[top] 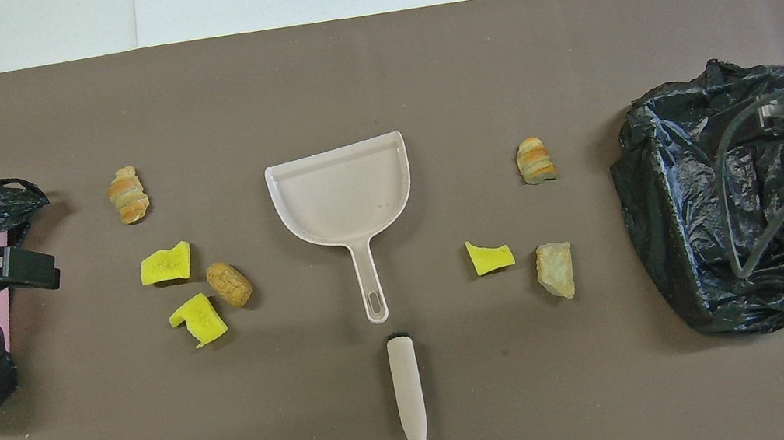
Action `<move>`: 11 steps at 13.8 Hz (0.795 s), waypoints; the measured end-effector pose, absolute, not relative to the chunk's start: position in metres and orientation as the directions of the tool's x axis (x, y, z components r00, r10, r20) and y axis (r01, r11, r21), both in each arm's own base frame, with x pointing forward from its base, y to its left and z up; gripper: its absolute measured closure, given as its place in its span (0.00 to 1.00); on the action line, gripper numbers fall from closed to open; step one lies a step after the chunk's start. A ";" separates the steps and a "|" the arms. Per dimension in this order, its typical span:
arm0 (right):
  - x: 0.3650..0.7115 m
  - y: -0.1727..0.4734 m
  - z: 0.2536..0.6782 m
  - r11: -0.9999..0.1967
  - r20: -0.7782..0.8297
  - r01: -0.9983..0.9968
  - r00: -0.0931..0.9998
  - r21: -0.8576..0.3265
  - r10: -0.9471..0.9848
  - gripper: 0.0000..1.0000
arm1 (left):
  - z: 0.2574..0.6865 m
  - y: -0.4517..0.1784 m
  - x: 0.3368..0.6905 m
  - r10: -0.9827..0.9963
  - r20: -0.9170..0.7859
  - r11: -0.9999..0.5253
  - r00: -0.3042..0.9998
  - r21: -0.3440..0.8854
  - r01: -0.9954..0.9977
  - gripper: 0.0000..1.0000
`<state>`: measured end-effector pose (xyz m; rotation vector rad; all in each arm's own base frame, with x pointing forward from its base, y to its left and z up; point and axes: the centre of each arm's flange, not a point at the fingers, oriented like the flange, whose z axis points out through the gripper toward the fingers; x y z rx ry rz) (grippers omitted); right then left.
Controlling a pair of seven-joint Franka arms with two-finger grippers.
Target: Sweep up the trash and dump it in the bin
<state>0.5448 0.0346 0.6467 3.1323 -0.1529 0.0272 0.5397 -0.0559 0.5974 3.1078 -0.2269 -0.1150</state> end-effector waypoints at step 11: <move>0.547 0.033 0.647 -0.995 0.036 -0.099 0.994 0.002 -0.098 0.00 | 0.533 -0.113 0.526 -0.222 -0.082 -0.974 0.972 0.052 -0.218 0.00</move>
